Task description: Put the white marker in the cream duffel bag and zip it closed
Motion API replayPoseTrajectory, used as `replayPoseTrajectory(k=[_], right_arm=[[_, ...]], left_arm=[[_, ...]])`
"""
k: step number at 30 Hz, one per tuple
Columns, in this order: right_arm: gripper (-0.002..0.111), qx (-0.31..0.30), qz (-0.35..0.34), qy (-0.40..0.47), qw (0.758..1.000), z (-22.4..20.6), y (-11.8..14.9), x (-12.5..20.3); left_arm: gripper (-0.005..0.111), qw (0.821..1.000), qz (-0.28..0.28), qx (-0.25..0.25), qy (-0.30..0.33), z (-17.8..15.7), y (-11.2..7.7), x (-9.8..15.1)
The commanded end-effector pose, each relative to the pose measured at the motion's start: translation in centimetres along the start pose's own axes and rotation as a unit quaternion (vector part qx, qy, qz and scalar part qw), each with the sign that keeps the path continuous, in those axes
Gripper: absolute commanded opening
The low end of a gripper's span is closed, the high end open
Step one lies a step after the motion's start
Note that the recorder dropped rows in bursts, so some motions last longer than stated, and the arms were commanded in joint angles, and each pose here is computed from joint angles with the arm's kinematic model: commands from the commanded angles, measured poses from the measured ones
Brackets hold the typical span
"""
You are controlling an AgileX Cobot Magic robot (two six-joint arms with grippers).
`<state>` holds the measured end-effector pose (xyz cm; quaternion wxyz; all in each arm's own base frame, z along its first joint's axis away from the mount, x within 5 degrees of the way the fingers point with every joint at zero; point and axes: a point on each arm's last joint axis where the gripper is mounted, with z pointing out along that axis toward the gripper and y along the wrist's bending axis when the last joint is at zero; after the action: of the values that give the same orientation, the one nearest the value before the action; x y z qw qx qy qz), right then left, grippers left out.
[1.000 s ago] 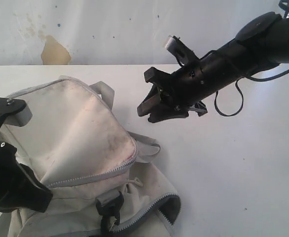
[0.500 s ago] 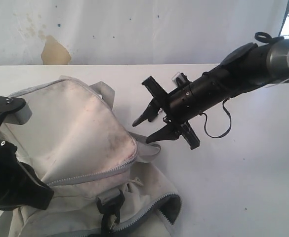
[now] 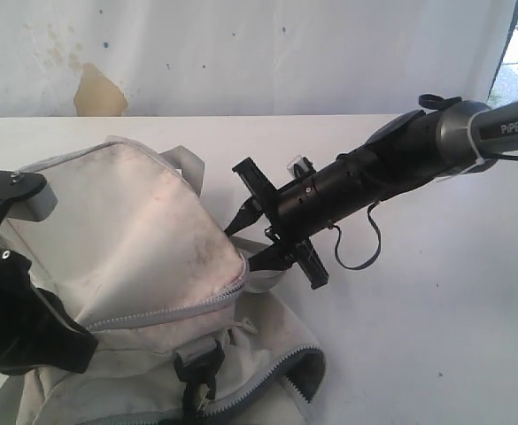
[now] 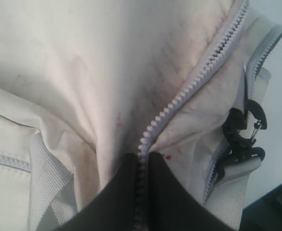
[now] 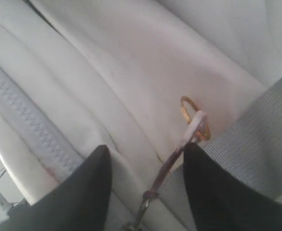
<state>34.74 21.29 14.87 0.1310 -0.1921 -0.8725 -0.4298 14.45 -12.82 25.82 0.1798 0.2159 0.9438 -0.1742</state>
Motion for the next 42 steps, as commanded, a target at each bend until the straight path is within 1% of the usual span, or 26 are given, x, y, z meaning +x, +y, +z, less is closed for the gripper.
replayPoseTrajectory(k=[1,4,7,9,11,12,15,18,19,22,23,26,29,32,35,37,40,41,42], right_arm=[[0.039,-0.006,-0.008,-0.01,1.0,0.1,0.1,-0.2],[0.034,-0.006,-0.008,-0.003,1.0,0.1,0.1,-0.1],[0.031,-0.007,-0.008,0.005,1.0,0.1,0.1,0.1],[0.026,-0.005,-0.012,0.008,1.0,0.1,0.1,0.1],[0.015,-0.004,-0.033,0.008,0.999,0.1,0.1,0.1],[0.0,-0.005,-0.054,0.008,0.998,0.1,0.1,0.1],[0.0,-0.007,-0.054,-0.005,0.999,-0.3,0.0,-0.3],[0.0,-0.018,-0.075,-0.032,0.996,-1.9,-0.1,-1.3],[0.0,-0.027,-0.104,-0.048,0.993,-2.7,0.1,-1.7],[0.0,-0.056,-0.143,-0.069,0.986,-3.7,0.7,-2.0],[0.0,-0.072,-0.166,-0.081,0.98,-4.0,1.1,-2.1],[0.0,-0.083,-0.199,-0.108,0.97,-4.1,1.5,-2.5],[0.0,-0.094,-0.258,-0.146,0.95,-4.3,1.9,-2.9],[0.0,-0.118,-0.288,-0.169,0.935,-4.5,2.5,-3.1],[0.0,-0.132,-0.336,-0.194,0.912,-4.8,3.0,-3.2],[0.0,-0.134,-0.358,-0.199,0.902,-4.7,3.2,-3.2],[0.0,-0.121,-0.415,-0.205,0.878,-4.5,3.3,-3.0],[0.0,-0.114,-0.422,-0.214,0.873,-4.5,3.3,-3.1],[0.0,-0.111,-0.417,-0.224,0.874,-4.5,3.3,-3.3]], left_arm=[[0.0,1.0,0.002,-0.002,-0.008,0.0,0.0,0.0],[0.0,1.0,0.002,-0.002,-0.01,0.0,0.0,0.0],[0.0,1.0,0.002,-0.002,-0.011,0.0,0.0,0.0],[0.0,1.0,0.002,-0.002,-0.011,0.0,0.0,0.0],[0.0,1.0,0.002,-0.002,-0.011,0.0,0.0,0.0],[0.0,1.0,0.002,-0.002,-0.009,0.0,0.0,0.0],[0.0,1.0,0.002,-0.003,0.0,0.0,0.0,0.2],[0.0,1.0,0.002,-0.005,0.017,0.0,0.1,0.5],[0.0,1.0,0.002,-0.006,0.025,0.0,0.1,0.6],[0.0,0.999,0.002,-0.007,0.043,0.0,0.1,0.9],[0.0,0.999,0.006,-0.013,0.052,-0.1,0.2,1.1],[0.0,0.997,0.009,-0.017,0.069,-0.1,0.3,1.4],[0.0,0.997,0.011,-0.02,0.072,-0.1,0.3,1.5],[0.0,0.997,0.015,-0.022,0.067,-0.1,0.4,1.4],[0.0,0.998,0.022,-0.02,0.052,-0.1,0.4,1.1],[0.0,0.999,0.026,-0.017,0.037,0.0,0.3,0.8],[0.0,0.999,0.033,-0.014,0.017,-0.1,0.2,0.5],[0.0,0.999,0.033,-0.014,0.013,0.0,0.2,0.4],[0.0,0.999,0.033,-0.013,0.01,0.0,0.2,0.4]])
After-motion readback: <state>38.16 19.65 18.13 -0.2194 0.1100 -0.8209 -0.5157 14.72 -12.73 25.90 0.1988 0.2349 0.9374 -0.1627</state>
